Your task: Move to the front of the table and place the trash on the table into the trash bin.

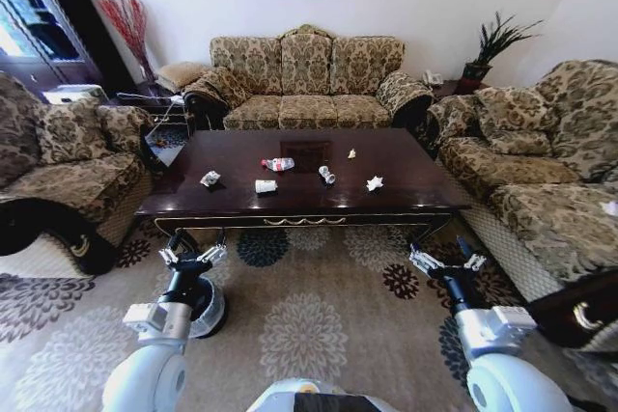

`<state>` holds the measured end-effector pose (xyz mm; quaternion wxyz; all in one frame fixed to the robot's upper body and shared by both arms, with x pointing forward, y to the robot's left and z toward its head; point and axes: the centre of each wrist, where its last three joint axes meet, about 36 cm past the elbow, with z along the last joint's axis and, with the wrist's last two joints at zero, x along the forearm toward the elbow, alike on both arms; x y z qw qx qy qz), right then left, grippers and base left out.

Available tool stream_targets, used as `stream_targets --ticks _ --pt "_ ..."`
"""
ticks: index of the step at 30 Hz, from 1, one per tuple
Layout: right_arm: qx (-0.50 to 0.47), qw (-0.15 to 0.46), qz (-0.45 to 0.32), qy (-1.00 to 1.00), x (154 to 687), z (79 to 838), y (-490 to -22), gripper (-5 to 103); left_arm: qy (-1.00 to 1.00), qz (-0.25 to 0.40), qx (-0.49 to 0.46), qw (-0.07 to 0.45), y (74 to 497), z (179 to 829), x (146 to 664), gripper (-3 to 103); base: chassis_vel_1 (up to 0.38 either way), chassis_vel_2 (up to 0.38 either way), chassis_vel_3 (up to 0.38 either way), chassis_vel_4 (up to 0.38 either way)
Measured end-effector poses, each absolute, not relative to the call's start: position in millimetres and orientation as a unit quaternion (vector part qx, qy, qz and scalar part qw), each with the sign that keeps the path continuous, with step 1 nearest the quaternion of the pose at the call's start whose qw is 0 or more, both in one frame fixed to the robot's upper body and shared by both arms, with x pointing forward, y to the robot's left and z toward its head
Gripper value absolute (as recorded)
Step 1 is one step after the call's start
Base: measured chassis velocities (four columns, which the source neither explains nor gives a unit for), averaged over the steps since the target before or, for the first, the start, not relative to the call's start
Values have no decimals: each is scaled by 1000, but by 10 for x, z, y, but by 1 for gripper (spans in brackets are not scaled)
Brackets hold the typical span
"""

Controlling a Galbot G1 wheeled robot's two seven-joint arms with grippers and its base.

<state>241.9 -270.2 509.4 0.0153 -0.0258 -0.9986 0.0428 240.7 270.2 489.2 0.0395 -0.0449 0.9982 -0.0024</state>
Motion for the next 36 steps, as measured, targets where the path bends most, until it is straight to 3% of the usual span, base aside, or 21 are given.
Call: stream_targets --ticks 22,27,36 --pt "-17 19 37 -999 2511 4979 -2684 100 998 -7 -60 22 2749 4701 2377 100 350 283 -350 -266" --pt "-20 24 39 -999 2525 4931 -2718 100 998 -15 -64 11 2790 4589 2419 100 164 120 -124 -153" --pt "-20 33 41 -998 2537 4870 -2721 100 994 -39 -73 -71 2934 3867 2582 100 -49 -41 36 15"
